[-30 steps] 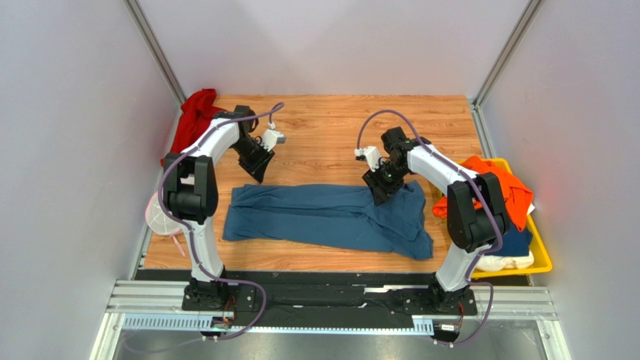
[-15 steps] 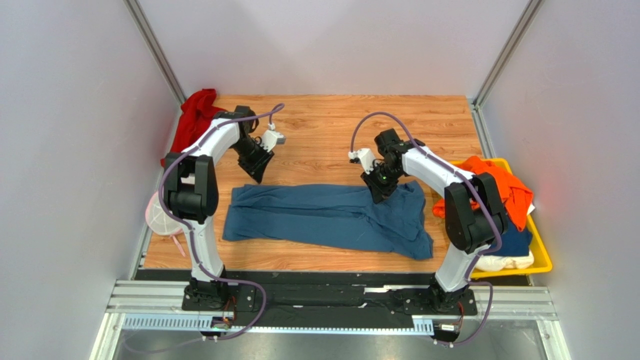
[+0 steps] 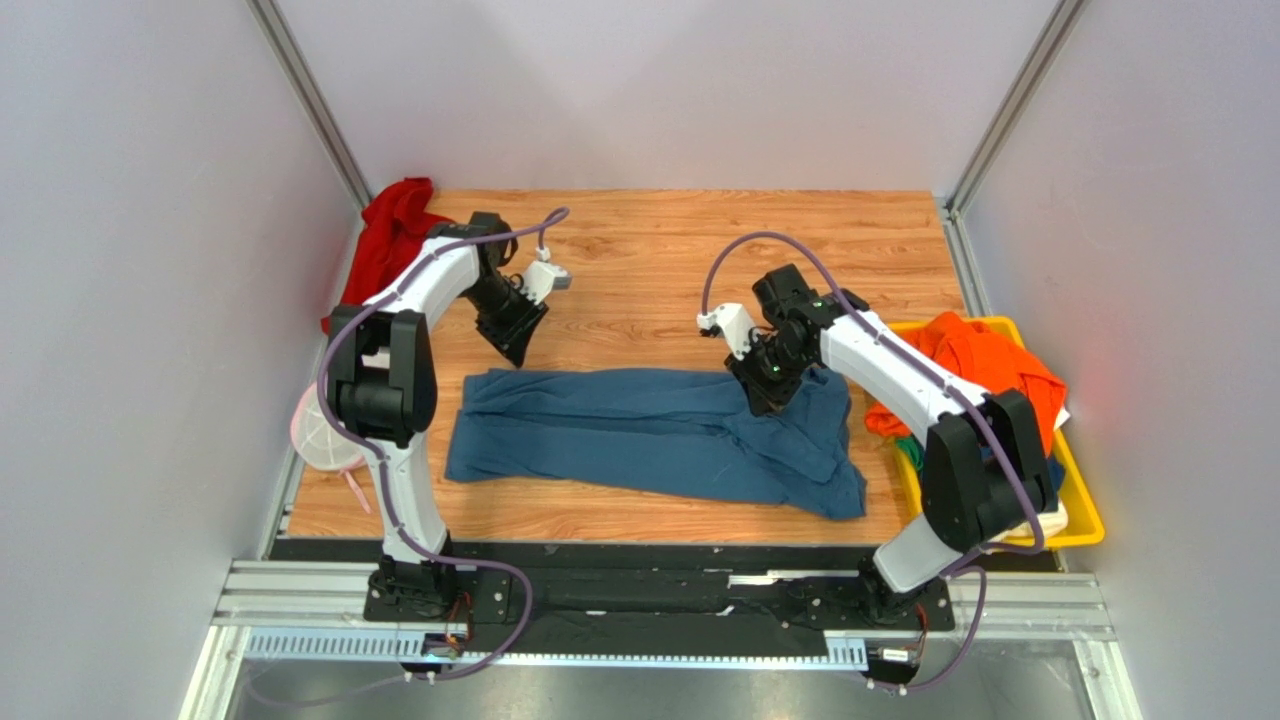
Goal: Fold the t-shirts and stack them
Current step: Fold the other side of the tshirt into a rectangle
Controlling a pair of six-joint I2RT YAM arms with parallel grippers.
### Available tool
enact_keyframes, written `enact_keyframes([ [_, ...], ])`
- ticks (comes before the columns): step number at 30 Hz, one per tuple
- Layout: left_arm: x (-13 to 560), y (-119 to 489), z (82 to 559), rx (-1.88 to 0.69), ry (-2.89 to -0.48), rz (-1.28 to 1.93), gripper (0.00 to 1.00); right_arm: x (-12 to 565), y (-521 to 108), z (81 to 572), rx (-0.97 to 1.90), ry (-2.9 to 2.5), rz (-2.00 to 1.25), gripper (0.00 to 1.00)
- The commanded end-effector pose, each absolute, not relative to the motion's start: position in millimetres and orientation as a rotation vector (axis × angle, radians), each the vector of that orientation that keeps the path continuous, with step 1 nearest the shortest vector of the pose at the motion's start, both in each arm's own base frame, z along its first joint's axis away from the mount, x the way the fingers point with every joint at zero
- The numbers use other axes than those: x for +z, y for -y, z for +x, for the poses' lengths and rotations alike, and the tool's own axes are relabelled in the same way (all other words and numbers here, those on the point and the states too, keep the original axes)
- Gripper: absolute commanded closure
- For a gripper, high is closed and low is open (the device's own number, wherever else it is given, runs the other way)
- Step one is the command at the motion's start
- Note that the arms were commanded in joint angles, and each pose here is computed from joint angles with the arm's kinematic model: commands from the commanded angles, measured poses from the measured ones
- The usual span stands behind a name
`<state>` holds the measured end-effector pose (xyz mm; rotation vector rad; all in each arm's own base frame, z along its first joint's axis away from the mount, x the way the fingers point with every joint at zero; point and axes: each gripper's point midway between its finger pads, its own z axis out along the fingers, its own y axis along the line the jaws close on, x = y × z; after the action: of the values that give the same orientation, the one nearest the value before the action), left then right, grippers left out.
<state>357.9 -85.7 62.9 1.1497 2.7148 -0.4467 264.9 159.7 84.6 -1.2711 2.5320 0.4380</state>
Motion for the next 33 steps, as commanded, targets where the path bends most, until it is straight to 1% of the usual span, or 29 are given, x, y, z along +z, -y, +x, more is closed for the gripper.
enact_keyframes([
  [1, 69.6, 89.0, 357.1, -0.451, -2.68, 1.178, 0.7, 101.4, -163.4, 239.8, 0.437, -2.518, -1.308, 1.0],
  [8, 72.5, 87.7, 356.2, -0.441, -2.68, 1.183, 0.7, 103.0, -168.9, 212.8, 0.444, -2.523, -1.38, 1.0],
  [19, 70.6, 84.9, 356.7, -0.422, -2.688, 1.193, 0.7, 80.6, -181.1, 169.3, 0.492, -2.554, -1.546, 1.0],
  [29, 68.0, 83.4, 356.3, -0.414, -2.695, 1.197, 0.71, 68.5, -208.6, 154.3, 0.552, -2.526, -1.664, 0.99],
  [32, 66.2, 83.1, 356.1, -0.413, -2.698, 1.2, 0.71, 70.2, -220.3, 151.3, 0.617, -2.51, -1.67, 0.98],
  [33, 66.0, 83.4, 356.8, -0.415, -2.696, 1.199, 0.71, 69.0, -221.6, 150.0, 0.627, -2.51, -1.676, 0.96],
])
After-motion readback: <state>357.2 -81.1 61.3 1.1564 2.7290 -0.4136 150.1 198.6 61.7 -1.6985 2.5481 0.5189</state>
